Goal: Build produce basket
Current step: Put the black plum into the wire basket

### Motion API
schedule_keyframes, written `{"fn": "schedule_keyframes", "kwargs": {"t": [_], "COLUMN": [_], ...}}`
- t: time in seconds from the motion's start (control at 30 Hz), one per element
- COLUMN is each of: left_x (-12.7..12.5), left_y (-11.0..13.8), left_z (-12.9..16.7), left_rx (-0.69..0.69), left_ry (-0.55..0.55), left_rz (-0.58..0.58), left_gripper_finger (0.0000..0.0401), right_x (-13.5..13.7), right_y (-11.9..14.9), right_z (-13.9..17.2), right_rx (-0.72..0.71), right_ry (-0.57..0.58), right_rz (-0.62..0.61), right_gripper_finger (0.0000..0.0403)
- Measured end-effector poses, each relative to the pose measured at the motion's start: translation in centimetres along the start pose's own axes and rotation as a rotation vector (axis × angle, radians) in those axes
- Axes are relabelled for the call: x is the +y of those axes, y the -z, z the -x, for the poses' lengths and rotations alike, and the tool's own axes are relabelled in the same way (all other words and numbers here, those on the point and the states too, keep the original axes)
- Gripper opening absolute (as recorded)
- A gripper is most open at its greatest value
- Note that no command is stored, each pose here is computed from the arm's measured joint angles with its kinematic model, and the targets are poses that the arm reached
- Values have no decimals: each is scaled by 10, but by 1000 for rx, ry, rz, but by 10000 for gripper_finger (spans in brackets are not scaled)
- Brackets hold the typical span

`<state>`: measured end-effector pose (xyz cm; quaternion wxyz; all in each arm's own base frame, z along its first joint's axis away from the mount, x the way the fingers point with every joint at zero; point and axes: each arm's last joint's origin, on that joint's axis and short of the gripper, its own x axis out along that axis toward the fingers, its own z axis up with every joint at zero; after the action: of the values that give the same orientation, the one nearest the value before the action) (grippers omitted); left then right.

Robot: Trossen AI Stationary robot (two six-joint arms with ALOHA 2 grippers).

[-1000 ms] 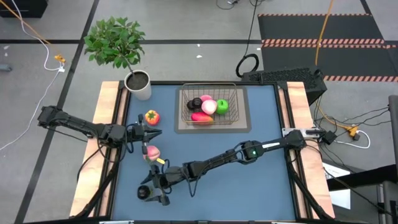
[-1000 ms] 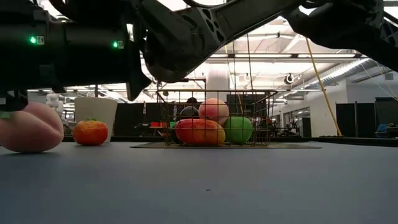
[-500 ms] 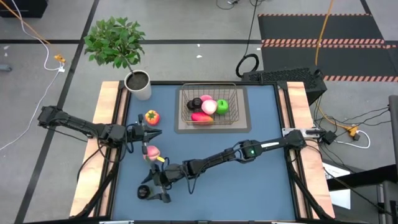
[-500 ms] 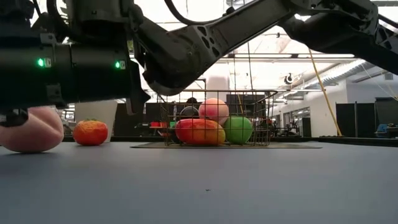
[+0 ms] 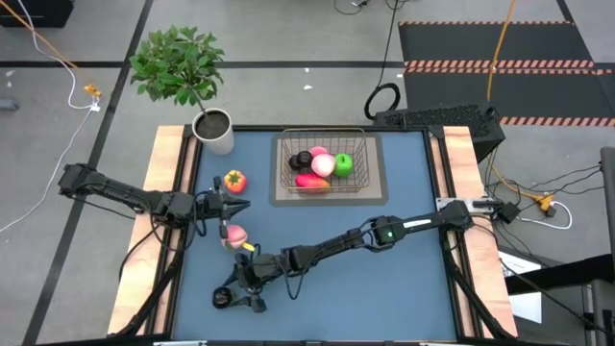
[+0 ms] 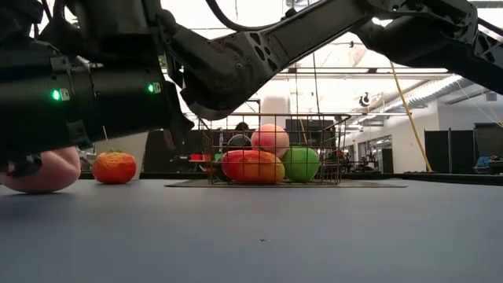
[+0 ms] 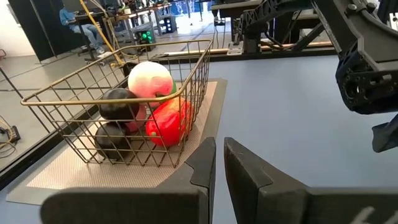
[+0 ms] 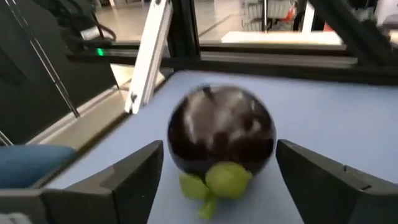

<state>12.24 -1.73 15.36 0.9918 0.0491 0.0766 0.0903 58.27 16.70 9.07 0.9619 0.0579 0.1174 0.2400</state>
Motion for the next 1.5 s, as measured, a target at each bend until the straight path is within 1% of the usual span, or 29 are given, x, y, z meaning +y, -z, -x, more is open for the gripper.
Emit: {"fn": "schedule_keyframes", "kwargs": {"t": [0.23, 0.57, 0.7, 0.9, 1.03, 1.17, 1.27, 1.4, 1.5], "left_x": [0, 0, 0, 0, 0, 0, 0, 0, 0], "left_y": [0, 0, 0, 0, 0, 0, 0, 0, 0], "left_z": [0, 0, 0, 0, 0, 0, 0, 0, 0], "left_rx": [1, 1, 1, 1, 1, 1, 0, 1, 0], "left_ry": [1, 0, 0, 0, 1, 0, 0, 0, 0], "left_rz": [0, 0, 0, 0, 0, -1, 0, 0, 0], "left_gripper_finger": [37, 37, 37, 37, 37, 37, 37, 37, 37], "right_x": [-3, -6, -6, -6, -6, -2, 4, 16, 30], "right_y": [15, 17, 17, 17, 15, 2, -13, -43, -66], "right_z": [-2, -2, -2, -2, -1, 3, 10, 25, 40], "right_rx": [33, 37, 41, 43, 52, 94, 192, 296, 380], "right_ry": [28, 33, 34, 34, 35, 38, 43, 14, 8], "right_rz": [-36, -54, -57, -59, -61, -64, -58, -42, -4], "right_gripper_finger": [256, 161, 130, 99, 90, 89, 88, 88, 88]}}
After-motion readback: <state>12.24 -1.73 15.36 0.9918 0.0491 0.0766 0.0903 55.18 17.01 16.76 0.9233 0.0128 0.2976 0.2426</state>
